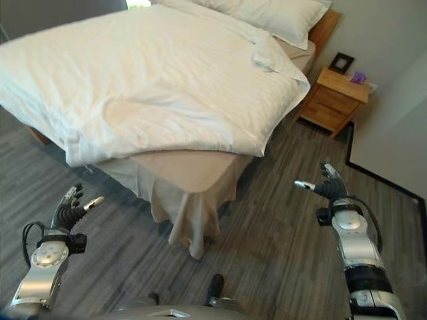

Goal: Making the bed.

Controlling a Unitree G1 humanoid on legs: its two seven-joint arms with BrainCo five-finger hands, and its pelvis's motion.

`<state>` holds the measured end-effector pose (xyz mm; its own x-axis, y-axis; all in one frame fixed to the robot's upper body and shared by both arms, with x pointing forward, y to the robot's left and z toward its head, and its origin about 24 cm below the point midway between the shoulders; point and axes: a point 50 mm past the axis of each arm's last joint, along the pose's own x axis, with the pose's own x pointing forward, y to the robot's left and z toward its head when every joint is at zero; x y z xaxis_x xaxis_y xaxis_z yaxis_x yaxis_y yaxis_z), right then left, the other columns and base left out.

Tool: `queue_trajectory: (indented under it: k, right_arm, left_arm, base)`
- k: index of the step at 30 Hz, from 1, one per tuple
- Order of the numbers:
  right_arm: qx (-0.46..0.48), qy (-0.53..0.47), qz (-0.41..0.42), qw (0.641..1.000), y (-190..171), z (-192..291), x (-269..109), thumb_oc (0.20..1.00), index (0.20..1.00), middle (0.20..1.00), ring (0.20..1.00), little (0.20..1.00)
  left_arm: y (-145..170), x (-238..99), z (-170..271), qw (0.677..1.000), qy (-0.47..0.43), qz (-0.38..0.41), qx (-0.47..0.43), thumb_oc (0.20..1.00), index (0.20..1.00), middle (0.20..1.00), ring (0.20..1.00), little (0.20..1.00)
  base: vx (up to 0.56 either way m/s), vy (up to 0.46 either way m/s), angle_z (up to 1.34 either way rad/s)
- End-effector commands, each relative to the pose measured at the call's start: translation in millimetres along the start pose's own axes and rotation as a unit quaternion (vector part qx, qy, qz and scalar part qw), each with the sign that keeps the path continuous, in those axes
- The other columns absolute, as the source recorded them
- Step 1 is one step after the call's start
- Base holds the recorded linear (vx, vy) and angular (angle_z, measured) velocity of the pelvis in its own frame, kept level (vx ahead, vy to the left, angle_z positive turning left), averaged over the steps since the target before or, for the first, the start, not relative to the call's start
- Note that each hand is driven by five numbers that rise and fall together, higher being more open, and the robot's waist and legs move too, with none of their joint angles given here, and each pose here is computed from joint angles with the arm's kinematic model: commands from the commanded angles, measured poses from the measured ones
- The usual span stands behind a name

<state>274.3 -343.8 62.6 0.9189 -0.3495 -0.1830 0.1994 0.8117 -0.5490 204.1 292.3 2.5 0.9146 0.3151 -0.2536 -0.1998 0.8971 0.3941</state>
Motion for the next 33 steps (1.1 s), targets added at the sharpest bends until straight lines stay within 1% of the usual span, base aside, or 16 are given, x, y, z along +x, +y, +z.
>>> queue_trajectory:
  k: [1, 3, 5, 6, 7, 11, 12, 13, 17, 19, 20, 22, 26, 28, 30, 33]
  right_arm:
    - [-0.1, -0.044, -0.041, 0.993, -43, 46, 18, 1.0, 1.0, 1.0, 1.0, 1.0]
    - [-0.115, -0.044, -0.045, 0.991, -49, 52, 21, 1.0, 1.0, 1.0, 1.0, 1.0]
    - [-0.187, -0.047, -0.044, 0.98, -66, 68, 26, 1.0, 1.0, 1.0, 1.0, 1.0]
    - [-0.233, -0.03, -0.062, 0.97, -85, 69, 23, 1.0, 1.0, 1.0, 1.0, 1.0]
    - [-0.233, -0.03, -0.062, 0.97, -85, 69, 23, 1.0, 1.0, 1.0, 1.0, 1.0]
    - [-0.284, -0.012, -0.127, 0.95, -128, 110, 34, 1.0, 1.0, 1.0, 1.0, 1.0]
    - [-0.285, -0.014, -0.128, 0.95, -128, 112, 34, 1.0, 1.0, 1.0, 1.0, 1.0]
    - [-0.323, -0.02, -0.155, 0.934, -143, 138, 34, 1.0, 1.0, 1.0, 1.0, 1.0]
    - [-0.348, -0.032, -0.193, 0.917, -158, 173, 31, 1.0, 1.0, 1.0, 1.0, 1.0]
    - [-0.359, -0.036, -0.203, 0.91, -162, 185, 30, 1.0, 1.0, 1.0, 1.0, 1.0]
    - [-0.361, -0.06, -0.22, 0.904, -162, 215, 28, 1.0, 1.0, 1.0, 1.0, 1.0]
    - [-0.362, -0.069, -0.226, 0.902, -161, 226, 27, 1.0, 1.0, 1.0, 1.0, 1.0]
    - [-0.346, -0.112, -0.229, 0.903, -146, 252, 28, 1.0, 1.0, 1.0, 1.0, 1.0]
    - [-0.323, -0.156, -0.207, 0.91, -122, 271, 31, 1.0, 1.0, 1.0, 1.0, 1.0]
    - [-0.318, -0.175, -0.193, 0.912, -110, 280, 32, 1.0, 1.0, 1.0, 1.0, 1.0]
    - [-0.313, -0.185, -0.185, 0.913, -104, 285, 33, 1.0, 1.0, 1.0, 1.0, 1.0]
  left_arm:
    - [6, 9, 31, 0.997, -0.072, -0.02, 0.019, 1.0, 1.0, 1.0, 1.0, 1.0]
    - [3, 10, 35, 0.996, -0.079, -0.026, 0.02, 1.0, 1.0, 1.0, 1.0, 1.0]
    - [0, 11, 40, 0.995, -0.092, -0.039, 0.023, 1.0, 1.0, 1.0, 1.0, 1.0]
    - [-6, 11, 41, 0.993, -0.094, -0.053, 0.037, 1.0, 1.0, 1.0, 1.0, 1.0]
    - [-6, 11, 41, 0.993, -0.094, -0.053, 0.036, 1.0, 1.0, 1.0, 1.0, 1.0]
    - [-28, 8, 41, 0.99, -0.099, -0.097, -0.009, 1.0, 1.0, 1.0, 1.0, 1.0]
    - [-28, 8, 41, 0.99, -0.099, -0.095, -0.012, 1.0, 1.0, 1.0, 1.0, 1.0]
    - [-37, 7, 42, 0.987, -0.102, -0.12, -0.008, 1.0, 1.0, 1.0, 1.0, 1.0]
    - [-46, 6, 46, 0.982, -0.108, -0.152, -0.008, 1.0, 1.0, 1.0, 1.0, 1.0]
    - [-48, 7, 47, 0.981, -0.108, -0.16, -0.003, 1.0, 1.0, 1.0, 1.0, 1.0]
    - [-55, 7, 51, 0.978, -0.115, -0.177, -0.003, 1.0, 1.0, 1.0, 1.0, 1.0]
    - [-58, 7, 52, 0.976, -0.117, -0.181, -0.005, 1.0, 1.0, 1.0, 1.0, 1.0]
    - [-67, 7, 54, 0.975, -0.116, -0.19, -0.014, 1.0, 1.0, 1.0, 1.0, 1.0]
    - [-74, 7, 57, 0.973, -0.119, -0.196, -0.02, 1.0, 1.0, 1.0, 1.0, 1.0]
    - [-76, 7, 59, 0.972, -0.121, -0.199, -0.019, 1.0, 1.0, 1.0, 1.0, 1.0]
    - [-76, 7, 59, 0.972, -0.121, -0.199, -0.02, 1.0, 1.0, 1.0, 1.0, 1.0]
  base:
    - [0.14, 0.027, 0.57]
    - [0.12, 0.006, 0.59]
    - [0.19, -0.034, 0.58]
    - [0.16, -0.042, 0.68]
    - [0.17, -0.14, 0.96]
    - [0.08, -0.149, 0.89]
    - [0.05, -0.143, 0.49]
    - [0.02, -0.142, 0.57]
    - [-0.02, -0.107, 0.39]
    - [-0.09, -0.078, 0.5]
    - [-0.12, -0.07, 0.4]
    - [-0.07, -0.039, 0.16]
    - [-0.01, -0.013, 0.07]
    - [0.04, -0.019, -0.12]
    - [0.04, -0.011, -0.15]
    - [0.01, -0.024, -0.13]
